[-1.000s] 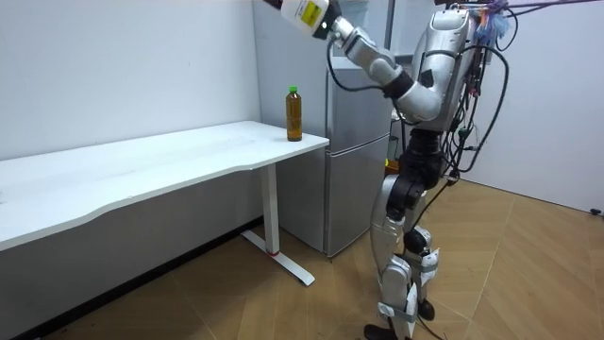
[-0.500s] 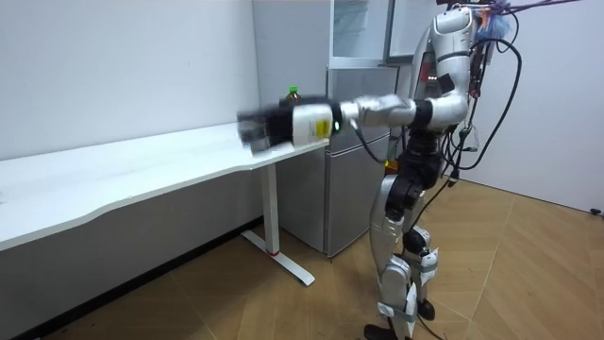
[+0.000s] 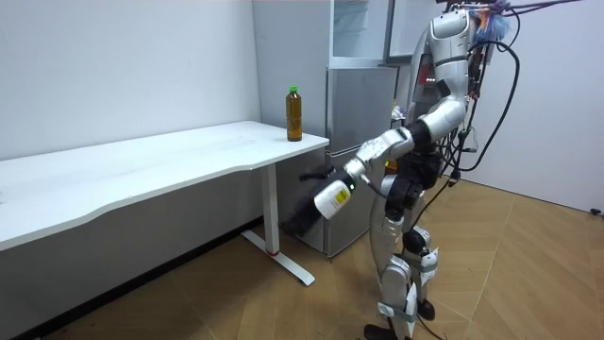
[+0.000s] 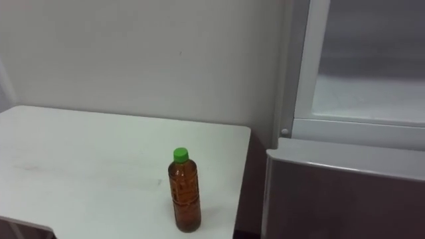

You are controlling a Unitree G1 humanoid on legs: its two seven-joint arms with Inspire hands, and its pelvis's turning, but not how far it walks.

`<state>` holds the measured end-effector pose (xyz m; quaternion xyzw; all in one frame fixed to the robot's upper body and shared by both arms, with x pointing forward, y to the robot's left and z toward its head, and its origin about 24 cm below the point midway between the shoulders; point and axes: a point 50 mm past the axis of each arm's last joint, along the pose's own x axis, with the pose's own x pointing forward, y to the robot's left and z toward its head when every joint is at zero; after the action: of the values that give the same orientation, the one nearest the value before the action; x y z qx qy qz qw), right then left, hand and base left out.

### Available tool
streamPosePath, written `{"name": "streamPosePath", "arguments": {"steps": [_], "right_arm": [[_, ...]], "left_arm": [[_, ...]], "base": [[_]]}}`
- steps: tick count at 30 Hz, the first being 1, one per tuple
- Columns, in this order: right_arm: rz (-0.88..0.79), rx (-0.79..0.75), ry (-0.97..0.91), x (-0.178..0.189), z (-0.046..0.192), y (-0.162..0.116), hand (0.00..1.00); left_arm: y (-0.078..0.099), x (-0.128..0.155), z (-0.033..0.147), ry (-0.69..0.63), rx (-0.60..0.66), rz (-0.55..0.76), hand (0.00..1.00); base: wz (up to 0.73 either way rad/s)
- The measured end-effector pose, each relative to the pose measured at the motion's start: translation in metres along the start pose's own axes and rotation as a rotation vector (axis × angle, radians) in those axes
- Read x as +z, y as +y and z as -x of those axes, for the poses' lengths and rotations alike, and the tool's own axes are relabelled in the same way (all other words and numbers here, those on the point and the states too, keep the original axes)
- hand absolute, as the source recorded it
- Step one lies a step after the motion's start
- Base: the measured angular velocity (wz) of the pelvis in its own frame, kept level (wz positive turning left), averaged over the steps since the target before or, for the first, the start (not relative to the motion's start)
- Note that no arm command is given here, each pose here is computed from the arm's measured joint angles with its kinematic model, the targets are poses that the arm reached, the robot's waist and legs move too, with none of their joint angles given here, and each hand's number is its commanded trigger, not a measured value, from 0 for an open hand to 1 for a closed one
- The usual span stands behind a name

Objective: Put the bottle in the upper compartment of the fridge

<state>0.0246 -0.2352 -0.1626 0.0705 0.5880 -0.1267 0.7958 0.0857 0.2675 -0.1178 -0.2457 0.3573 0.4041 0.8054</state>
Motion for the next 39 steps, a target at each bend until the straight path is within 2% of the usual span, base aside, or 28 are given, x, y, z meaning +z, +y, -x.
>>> {"name": "streamPosePath", "arguments": {"steps": [5,7,13,25,39], "right_arm": [[-0.006,0.005,-0.011,0.001,-0.002,0.002,0.00],[-0.008,0.007,-0.024,0.003,-0.002,0.002,0.00],[-0.020,0.009,-0.017,0.005,-0.005,0.005,0.00],[-0.018,-0.007,-0.001,0.006,-0.007,0.012,0.00],[-0.032,-0.015,0.020,0.003,-0.007,0.012,0.00]], "left_arm": [[0.014,-0.042,0.001,0.148,0.003,-0.194,0.00],[0.018,-0.059,0.004,0.211,-0.015,-0.325,0.00],[0.027,-0.085,0.011,0.327,-0.063,-0.469,0.00],[0.020,-0.087,0.009,0.353,-0.119,-0.606,0.00],[0.018,-0.091,0.010,0.386,-0.159,-0.621,0.00]], "base": [[-0.08],[-0.05],[-0.10],[-0.06],[0.00]]}}
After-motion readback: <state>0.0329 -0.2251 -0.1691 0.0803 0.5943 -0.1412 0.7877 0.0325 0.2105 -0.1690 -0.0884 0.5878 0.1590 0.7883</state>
